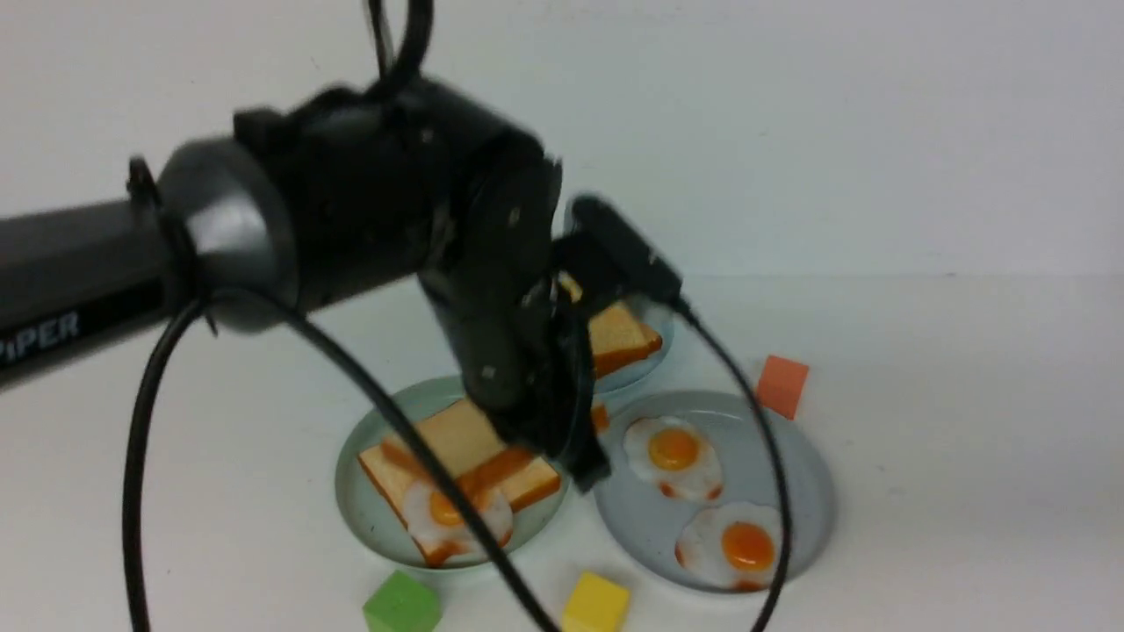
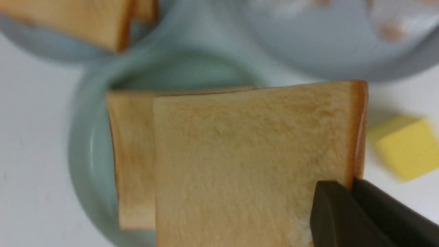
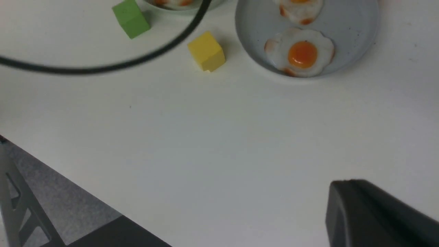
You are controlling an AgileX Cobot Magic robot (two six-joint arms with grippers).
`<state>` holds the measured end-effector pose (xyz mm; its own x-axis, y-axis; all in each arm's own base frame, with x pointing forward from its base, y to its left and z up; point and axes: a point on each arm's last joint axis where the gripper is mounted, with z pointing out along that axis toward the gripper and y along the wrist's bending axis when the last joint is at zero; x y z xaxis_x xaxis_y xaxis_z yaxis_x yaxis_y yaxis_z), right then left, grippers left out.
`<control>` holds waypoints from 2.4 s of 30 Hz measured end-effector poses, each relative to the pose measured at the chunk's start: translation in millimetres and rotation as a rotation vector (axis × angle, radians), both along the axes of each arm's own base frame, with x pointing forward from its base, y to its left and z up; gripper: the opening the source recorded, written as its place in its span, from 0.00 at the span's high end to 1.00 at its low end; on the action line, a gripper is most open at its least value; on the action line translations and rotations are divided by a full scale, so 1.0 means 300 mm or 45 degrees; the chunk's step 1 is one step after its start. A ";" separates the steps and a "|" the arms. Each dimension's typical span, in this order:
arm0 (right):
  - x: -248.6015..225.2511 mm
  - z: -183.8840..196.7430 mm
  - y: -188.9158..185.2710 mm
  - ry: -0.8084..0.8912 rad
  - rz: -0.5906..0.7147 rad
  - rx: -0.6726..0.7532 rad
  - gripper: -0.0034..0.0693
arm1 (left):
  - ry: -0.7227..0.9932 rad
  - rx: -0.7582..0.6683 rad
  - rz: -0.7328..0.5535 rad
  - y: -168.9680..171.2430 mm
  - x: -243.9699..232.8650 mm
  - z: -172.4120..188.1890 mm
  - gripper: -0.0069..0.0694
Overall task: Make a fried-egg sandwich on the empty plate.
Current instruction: Use the left arm to place a slice of bread on the fried egg in the middle
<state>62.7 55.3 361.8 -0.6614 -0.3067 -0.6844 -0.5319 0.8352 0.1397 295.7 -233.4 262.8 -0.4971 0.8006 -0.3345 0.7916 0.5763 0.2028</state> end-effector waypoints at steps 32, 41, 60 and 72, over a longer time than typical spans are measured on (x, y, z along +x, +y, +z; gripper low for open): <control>-0.020 0.009 -0.012 -0.026 0.017 0.041 0.93 | -0.107 0.115 -0.085 -0.004 0.048 -0.193 0.89; -0.015 0.018 -0.007 -0.060 0.019 0.074 0.93 | -0.154 0.177 -0.110 0.004 0.061 -0.197 0.89; -0.014 0.019 -0.006 -0.065 0.021 0.080 0.92 | -0.087 0.129 -0.049 -0.006 0.056 -0.226 0.76; -0.019 0.018 -0.003 -0.043 0.029 0.092 0.92 | -0.098 0.148 -0.060 -0.003 0.058 -0.225 0.50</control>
